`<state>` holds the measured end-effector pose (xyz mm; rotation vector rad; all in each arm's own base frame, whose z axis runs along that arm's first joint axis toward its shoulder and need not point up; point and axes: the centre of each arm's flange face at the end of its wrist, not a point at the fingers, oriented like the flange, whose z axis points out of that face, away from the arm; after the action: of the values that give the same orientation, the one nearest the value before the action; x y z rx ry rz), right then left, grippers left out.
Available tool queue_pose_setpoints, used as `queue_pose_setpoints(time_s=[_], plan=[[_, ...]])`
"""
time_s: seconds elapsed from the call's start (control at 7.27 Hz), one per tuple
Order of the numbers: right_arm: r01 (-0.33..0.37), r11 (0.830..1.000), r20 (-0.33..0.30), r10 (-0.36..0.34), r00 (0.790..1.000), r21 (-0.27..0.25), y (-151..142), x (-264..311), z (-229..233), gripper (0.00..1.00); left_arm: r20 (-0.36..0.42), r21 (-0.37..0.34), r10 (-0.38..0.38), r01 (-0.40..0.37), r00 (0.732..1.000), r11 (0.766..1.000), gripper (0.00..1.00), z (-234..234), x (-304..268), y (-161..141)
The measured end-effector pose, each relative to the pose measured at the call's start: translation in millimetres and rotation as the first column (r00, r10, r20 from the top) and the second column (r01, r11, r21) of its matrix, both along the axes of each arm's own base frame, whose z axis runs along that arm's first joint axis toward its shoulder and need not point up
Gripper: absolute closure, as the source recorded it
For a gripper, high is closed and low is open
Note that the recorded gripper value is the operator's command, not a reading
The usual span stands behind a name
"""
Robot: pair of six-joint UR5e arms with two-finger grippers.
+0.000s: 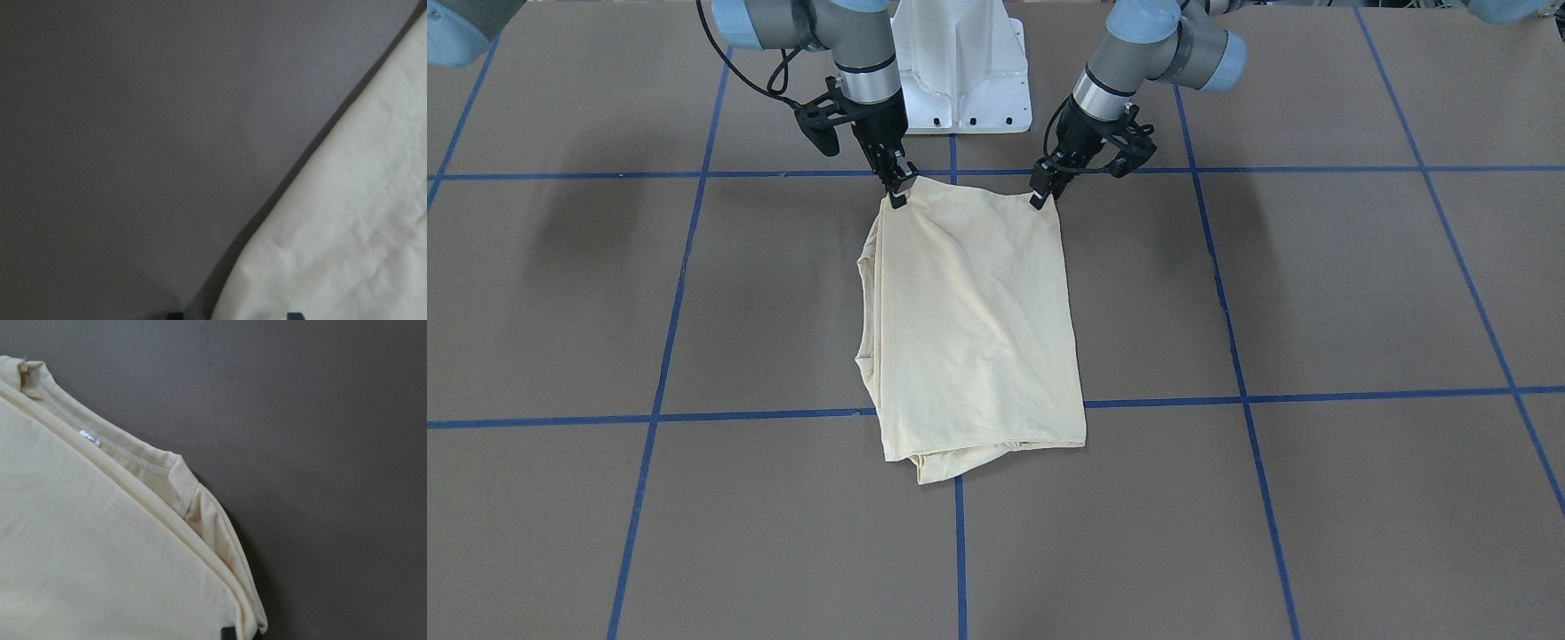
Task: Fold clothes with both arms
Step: 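Move the left gripper to the other near corner of the shirt, then grasp both near corners with the left and right grippers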
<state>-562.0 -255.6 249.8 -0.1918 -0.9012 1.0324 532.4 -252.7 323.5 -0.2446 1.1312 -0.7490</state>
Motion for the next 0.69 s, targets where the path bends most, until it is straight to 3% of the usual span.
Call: queue_pose_setpoints(time_s=[0.41,0.69], plan=[[0.0,1.0,0.006,0.0,1.0,0.001,0.5,3.5,-1.6,1.0,-0.023,-0.042,-0.023,0.022,0.999,0.999,1.0,-6.9,-2.1,-0.2],[-0.014,1.0,0.034,0.014,0.999,-0.009,1.3,13.2,-10.1,1.0,-0.085,-0.049,-0.036,0.032,0.996,0.998,1.0,-32.4,-27.6,2.2]])
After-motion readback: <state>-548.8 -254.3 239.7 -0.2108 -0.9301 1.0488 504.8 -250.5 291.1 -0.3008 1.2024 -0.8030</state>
